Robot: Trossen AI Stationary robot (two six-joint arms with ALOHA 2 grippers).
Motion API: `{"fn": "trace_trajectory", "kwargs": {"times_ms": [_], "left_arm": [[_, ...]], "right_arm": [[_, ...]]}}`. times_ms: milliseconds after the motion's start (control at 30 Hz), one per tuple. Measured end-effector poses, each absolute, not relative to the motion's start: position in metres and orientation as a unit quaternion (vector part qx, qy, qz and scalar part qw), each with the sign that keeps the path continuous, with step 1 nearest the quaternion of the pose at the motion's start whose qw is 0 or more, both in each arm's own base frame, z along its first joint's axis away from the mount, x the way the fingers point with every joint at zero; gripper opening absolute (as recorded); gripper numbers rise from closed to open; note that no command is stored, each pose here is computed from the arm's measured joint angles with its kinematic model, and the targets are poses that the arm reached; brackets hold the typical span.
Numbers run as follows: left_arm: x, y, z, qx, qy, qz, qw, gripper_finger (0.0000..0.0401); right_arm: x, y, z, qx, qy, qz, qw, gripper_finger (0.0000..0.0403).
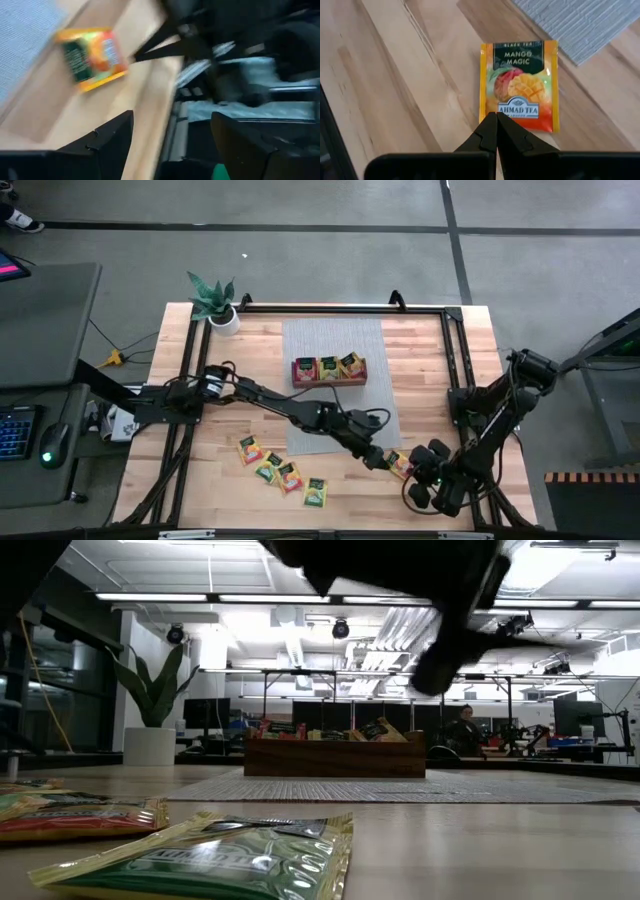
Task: Pick & Place Tea
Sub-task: Put the orange tea bag into the right section of the wooden organizer
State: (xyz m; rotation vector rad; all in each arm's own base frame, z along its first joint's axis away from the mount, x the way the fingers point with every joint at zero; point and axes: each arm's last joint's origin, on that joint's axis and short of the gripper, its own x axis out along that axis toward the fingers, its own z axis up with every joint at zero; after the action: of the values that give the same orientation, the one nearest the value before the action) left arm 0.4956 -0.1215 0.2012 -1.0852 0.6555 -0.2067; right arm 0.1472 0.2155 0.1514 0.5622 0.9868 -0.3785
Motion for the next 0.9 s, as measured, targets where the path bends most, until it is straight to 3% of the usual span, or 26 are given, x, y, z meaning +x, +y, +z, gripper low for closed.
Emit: {"fn": "trace_trajectory", "kwargs": {"times_ms": [433,900], "left_arm": [[0.506,-0.124,0.169,-0.521,0.33,-0.092,0.782,0.0264],[0.509,-0.123,0.165,-0.536,0.32,-0.072,0.778,0.0264]], "right_arm": [[0.151,0.216,0.134,0.23,0.465,-0.199,0.831,0.0],[0.16,0.231,0.111,0.261,0.449,-0.193,0.832,0.0]]}}
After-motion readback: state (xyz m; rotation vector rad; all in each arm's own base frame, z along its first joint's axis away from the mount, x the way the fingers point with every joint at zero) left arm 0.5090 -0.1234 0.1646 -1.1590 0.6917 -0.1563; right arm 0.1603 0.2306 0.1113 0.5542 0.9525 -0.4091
